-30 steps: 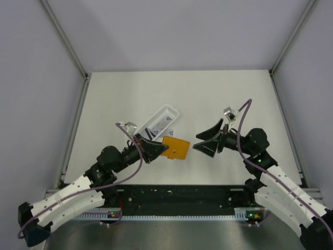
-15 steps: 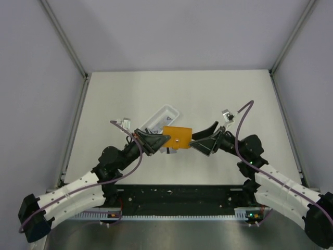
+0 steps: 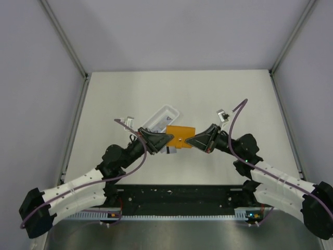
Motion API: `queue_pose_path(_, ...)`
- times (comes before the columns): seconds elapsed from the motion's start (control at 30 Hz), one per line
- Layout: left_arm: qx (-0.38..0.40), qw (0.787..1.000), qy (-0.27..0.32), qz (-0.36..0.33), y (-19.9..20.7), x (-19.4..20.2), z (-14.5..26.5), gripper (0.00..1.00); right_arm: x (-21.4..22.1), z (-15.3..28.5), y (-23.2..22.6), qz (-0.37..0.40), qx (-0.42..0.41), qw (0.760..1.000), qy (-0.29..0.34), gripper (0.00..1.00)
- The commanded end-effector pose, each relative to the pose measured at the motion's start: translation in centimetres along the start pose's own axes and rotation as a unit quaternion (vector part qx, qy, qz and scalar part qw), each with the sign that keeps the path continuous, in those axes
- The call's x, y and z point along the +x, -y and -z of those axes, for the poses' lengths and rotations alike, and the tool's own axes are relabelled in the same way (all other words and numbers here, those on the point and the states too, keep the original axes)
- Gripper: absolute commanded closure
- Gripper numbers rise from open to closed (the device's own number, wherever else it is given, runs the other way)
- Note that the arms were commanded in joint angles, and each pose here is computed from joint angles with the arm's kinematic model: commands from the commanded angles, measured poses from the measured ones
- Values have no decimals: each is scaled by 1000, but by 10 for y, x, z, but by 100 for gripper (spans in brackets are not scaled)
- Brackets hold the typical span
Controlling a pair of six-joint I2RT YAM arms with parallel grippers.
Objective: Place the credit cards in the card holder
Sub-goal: Pick up the card holder from the center of the board.
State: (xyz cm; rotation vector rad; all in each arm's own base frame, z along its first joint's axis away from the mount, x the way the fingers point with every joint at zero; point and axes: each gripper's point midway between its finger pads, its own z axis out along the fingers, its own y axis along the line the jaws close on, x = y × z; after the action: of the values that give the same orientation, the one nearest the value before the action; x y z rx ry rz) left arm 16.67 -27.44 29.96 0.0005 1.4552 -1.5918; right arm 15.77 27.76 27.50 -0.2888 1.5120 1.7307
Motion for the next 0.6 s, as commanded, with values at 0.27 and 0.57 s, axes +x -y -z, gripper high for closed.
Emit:
queue_pose_path(0.27,-9,979,-60,-196,43,-30,24,18,5,3,-49,104,-37,976,-187,100)
queue_pose_path(0.57,27,951,-182,-250,62,-8,41,26,28,21,-71,70,-98,954,-274,100)
